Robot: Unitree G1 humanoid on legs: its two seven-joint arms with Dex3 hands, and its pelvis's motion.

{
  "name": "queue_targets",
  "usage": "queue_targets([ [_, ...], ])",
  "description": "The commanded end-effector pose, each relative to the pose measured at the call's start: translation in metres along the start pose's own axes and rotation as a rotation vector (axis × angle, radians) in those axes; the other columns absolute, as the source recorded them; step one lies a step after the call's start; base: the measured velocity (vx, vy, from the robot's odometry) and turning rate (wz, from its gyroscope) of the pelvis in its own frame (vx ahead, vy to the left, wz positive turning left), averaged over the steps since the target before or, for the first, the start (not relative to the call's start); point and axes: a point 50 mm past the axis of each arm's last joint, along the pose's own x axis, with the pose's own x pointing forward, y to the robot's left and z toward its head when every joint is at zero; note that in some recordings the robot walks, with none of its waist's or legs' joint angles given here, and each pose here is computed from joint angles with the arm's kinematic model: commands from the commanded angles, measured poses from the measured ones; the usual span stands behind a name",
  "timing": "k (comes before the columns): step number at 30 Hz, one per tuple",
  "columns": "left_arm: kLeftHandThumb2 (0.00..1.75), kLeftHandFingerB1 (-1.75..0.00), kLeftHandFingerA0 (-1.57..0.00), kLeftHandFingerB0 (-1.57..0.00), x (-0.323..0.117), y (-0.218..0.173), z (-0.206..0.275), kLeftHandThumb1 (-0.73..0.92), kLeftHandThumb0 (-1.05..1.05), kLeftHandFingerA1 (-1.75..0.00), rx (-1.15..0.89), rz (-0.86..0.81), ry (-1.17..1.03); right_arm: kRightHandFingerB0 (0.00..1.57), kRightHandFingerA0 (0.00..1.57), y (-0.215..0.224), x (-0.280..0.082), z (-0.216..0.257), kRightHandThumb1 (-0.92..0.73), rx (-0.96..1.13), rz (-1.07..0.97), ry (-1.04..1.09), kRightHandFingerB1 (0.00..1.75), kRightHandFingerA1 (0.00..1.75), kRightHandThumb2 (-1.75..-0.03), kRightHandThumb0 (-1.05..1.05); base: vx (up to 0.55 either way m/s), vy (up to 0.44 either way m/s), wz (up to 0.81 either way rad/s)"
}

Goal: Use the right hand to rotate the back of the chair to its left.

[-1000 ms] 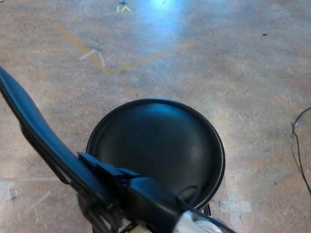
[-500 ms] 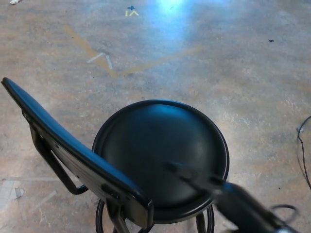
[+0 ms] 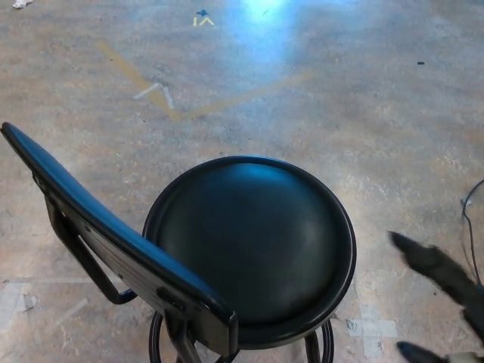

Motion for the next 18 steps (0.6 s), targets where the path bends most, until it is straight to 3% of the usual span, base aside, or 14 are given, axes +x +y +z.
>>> queue_targets([
  [1, 0.66, -0.41, -0.58, -0.51, 0.000, 0.002, -0.005, 0.89, -0.61, -0.51, 0.017, 0.009, 0.020, 0.18, 0.21, -0.014, -0.013, -0.037, -0.69, 0.051, -0.229, 0.101, 0.30, 0.37, -0.61, -0.85, 0.00, 0.000, 0.00],
  [2, 0.67, -0.41, -0.58, -0.51, 0.000, 0.002, -0.006, 0.89, -0.61, -0.51, 0.020, 0.010, 0.018, 0.18, 0.21, -0.012, -0.015, -0.045, -0.68, 0.091, -0.249, 0.128, 0.29, 0.36, -0.61, -0.81, 0.00, 0.000, 0.00],
  [3, 0.67, -0.41, -0.58, -0.51, 0.000, 0.002, -0.006, 0.89, -0.61, -0.50, 0.027, 0.010, 0.016, 0.00, 0.02, -0.009, -0.018, -0.060, -0.40, 0.137, -0.279, 0.195, 0.48, 0.50, -1.01, -0.38, 0.00, 0.000, 0.00],
  [6, 0.67, -0.41, -0.58, -0.51, -0.001, 0.001, -0.006, 0.89, -0.60, -0.49, 0.022, 0.003, 0.017, 0.00, 0.02, -0.002, -0.026, -0.084, -0.45, 0.189, -0.323, 0.310, 0.48, 0.51, -1.03, -0.37, 0.00, 0.000, 0.00],
  [7, 0.66, -0.40, -0.58, -0.50, 0.000, 0.000, -0.005, 0.88, -0.60, -0.49, 0.018, 0.002, 0.016, 0.16, 0.12, 0.000, -0.027, -0.092, -0.78, 0.185, -0.332, 0.352, 0.26, 0.32, -0.63, -0.70, 0.00, 0.000, 0.00],
  [8, 0.66, -0.40, -0.55, -0.47, 0.000, -0.001, -0.005, 0.88, -0.60, -0.48, 0.011, 0.000, 0.015, 0.13, 0.00, 0.008, -0.032, -0.107, -0.64, 0.187, -0.351, 0.455, 0.43, 0.42, -1.00, -0.72, 0.00, 0.000, 0.00],
  [9, 0.67, -0.40, -0.55, -0.48, 0.000, -0.002, -0.005, 0.88, -0.61, -0.47, 0.009, -0.001, 0.014, 0.09, 0.06, 0.012, -0.035, -0.115, -0.68, 0.186, -0.357, 0.517, 0.34, 0.39, -0.98, -0.74, 0.00, 0.000, 0.00],
  [12, 0.67, -0.40, -0.54, -0.47, 0.000, -0.002, -0.005, 0.88, -0.61, -0.47, 0.011, -0.004, 0.014, 0.09, 0.04, 0.018, -0.038, -0.126, -0.70, 0.176, -0.346, 0.608, 0.30, 0.34, -1.01, -0.76, 0.00, 0.000, 0.00],
  [13, 0.67, -0.39, -0.55, -0.48, 0.000, -0.003, -0.005, 0.88, -0.60, -0.46, 0.006, -0.005, 0.016, 0.13, 0.10, 0.021, -0.041, -0.130, -0.83, 0.172, -0.344, 0.651, 0.23, 0.27, -0.69, -0.73, 0.00, 0.000, 0.00],
  [14, 0.67, -0.39, -0.55, -0.48, 0.000, -0.003, -0.005, 0.88, -0.60, -0.46, -0.001, -0.006, 0.019, 0.13, 0.10, 0.025, -0.045, -0.135, -0.83, 0.167, -0.342, 0.697, 0.23, 0.27, -0.69, -0.73, 0.00, 0.000, 0.00],
  [15, 0.66, -0.40, -0.58, -0.53, 0.000, -0.003, -0.006, 0.88, -0.59, -0.49, -0.004, -0.006, 0.021, 0.08, 0.05, 0.033, -0.050, -0.141, -0.74, 0.181, -0.332, 0.765, 0.38, 0.41, -1.03, -0.86, 0.00, 0.000, 0.00],
  [18, 0.67, -0.41, -0.57, -0.52, 0.000, -0.002, -0.006, 0.89, -0.59, -0.49, -0.004, -0.005, 0.022, 0.07, 0.06, 0.043, -0.057, -0.148, -0.77, 0.180, -0.289, 0.865, 0.37, 0.42, -1.06, -0.88, 0.00, 0.000, 0.00],
])
